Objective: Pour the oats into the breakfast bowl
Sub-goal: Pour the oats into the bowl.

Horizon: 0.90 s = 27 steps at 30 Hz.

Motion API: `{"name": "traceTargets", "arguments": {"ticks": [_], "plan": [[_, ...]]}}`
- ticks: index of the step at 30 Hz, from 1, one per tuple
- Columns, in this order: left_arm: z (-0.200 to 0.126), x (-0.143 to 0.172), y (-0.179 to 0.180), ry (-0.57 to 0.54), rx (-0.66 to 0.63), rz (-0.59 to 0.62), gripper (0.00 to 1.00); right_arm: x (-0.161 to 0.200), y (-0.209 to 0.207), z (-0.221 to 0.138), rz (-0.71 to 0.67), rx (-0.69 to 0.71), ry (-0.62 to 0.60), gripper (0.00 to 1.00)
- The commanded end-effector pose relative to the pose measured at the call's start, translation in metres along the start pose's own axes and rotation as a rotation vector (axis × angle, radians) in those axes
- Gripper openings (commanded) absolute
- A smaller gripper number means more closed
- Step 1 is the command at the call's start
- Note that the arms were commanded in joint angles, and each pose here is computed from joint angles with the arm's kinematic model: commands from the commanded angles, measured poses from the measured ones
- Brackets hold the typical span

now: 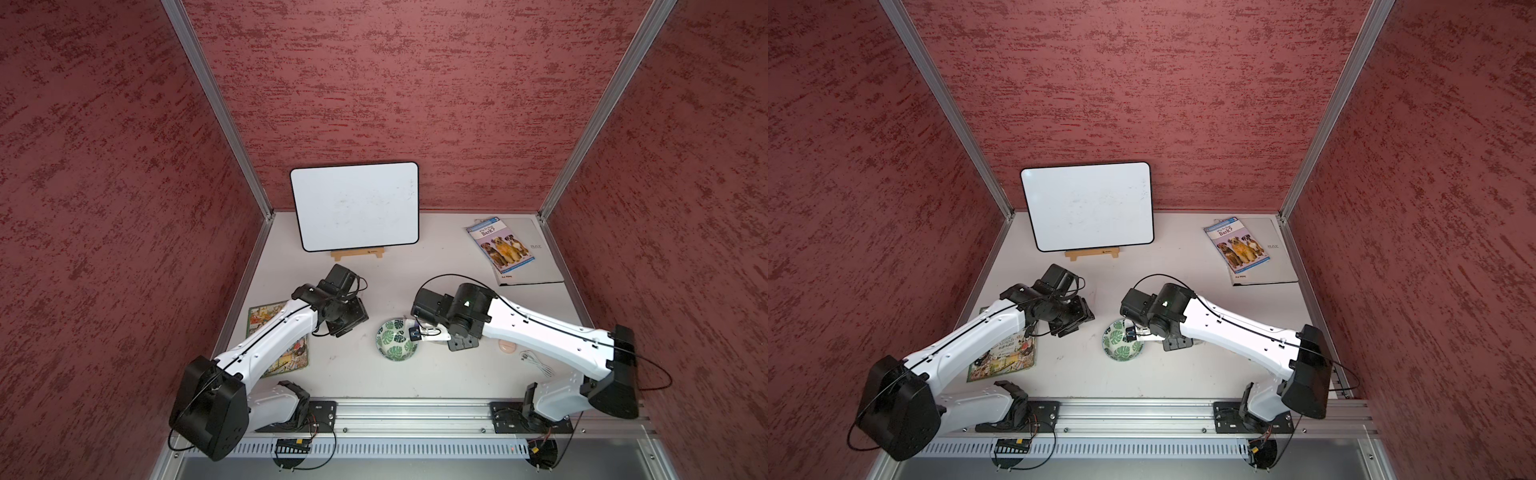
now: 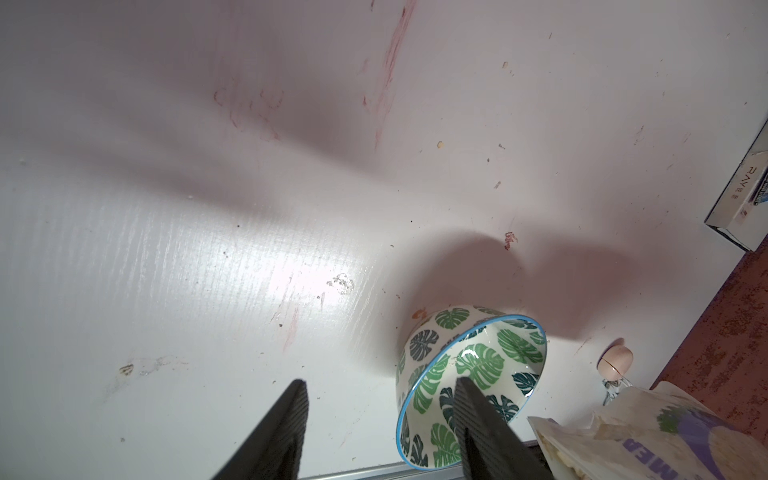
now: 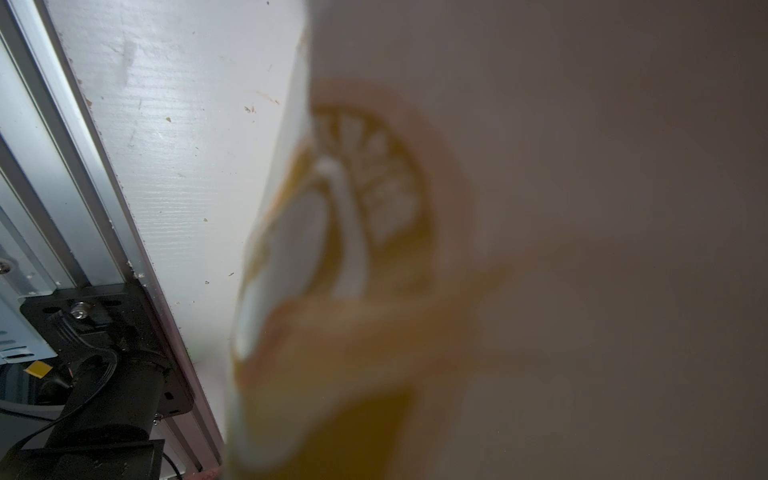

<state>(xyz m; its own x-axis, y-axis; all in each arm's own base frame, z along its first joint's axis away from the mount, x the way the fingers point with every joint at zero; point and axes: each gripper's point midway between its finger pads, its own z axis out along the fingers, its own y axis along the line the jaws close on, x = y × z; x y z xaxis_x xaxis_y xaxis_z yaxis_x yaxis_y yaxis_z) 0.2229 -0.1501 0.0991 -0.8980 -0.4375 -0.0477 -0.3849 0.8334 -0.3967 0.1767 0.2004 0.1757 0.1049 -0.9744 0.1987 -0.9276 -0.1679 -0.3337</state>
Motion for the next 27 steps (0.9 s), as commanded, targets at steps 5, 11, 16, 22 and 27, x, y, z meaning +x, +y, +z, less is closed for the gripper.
{"name": "traceTargets", "arguments": {"ticks": [5, 11, 16, 22, 27], "plan": [[0.002, -0.003, -0.001, 0.002, 0.029, 0.023, 0.59, 0.004, -0.022, -0.017, -0.015, 0.159, 0.061, 0.28], [0.003, -0.005, -0.003, 0.008, 0.049, 0.035, 0.58, -0.001, -0.032, -0.02, -0.029, 0.233, 0.08, 0.28], [0.004, -0.006, -0.006, 0.013, 0.066, 0.049, 0.58, -0.003, -0.031, -0.02, -0.052, 0.246, 0.091, 0.28], [0.006, -0.006, -0.006, 0.025, 0.072, 0.054, 0.58, -0.006, -0.032, -0.02, -0.08, 0.277, 0.108, 0.28], [0.007, -0.008, -0.007, 0.026, 0.078, 0.054, 0.58, -0.007, -0.034, -0.019, -0.101, 0.316, 0.129, 0.28]]}}
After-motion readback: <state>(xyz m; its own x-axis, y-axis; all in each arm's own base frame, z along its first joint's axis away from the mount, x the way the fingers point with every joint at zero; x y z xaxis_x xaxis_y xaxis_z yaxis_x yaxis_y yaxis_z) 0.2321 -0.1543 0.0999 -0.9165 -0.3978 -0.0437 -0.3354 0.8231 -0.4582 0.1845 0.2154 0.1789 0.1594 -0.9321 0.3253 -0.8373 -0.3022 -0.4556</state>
